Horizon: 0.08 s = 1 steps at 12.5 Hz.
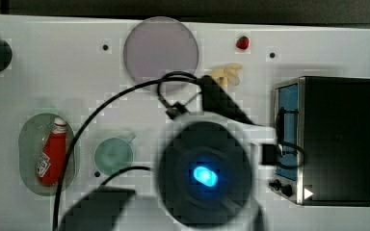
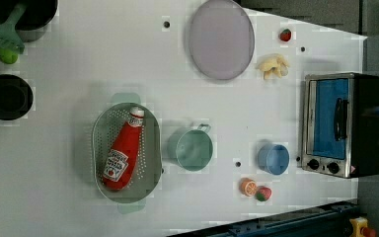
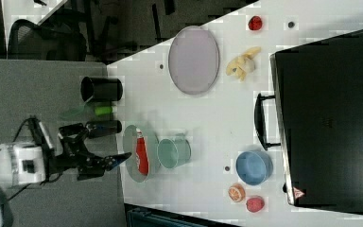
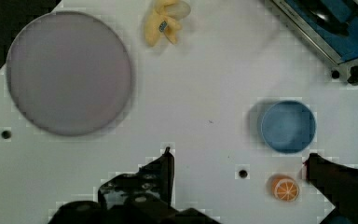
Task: Pick Ketchup from the table and place it in strainer.
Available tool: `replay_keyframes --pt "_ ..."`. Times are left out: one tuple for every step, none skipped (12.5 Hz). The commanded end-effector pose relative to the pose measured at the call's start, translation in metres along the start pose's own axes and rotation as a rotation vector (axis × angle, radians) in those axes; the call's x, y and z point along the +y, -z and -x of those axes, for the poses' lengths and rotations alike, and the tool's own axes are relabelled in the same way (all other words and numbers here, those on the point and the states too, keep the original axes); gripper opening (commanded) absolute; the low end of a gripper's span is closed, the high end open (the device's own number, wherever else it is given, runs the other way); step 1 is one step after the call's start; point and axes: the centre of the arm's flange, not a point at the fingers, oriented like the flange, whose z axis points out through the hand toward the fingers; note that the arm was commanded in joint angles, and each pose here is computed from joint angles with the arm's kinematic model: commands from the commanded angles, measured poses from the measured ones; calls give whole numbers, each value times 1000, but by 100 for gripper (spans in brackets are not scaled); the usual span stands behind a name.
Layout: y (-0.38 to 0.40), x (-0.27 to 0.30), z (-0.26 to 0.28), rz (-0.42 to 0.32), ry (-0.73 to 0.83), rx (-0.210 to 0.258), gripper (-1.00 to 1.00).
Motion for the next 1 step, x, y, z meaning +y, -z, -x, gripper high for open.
replay_keyframes --pt "1 0 1 -12 66 -80 100"
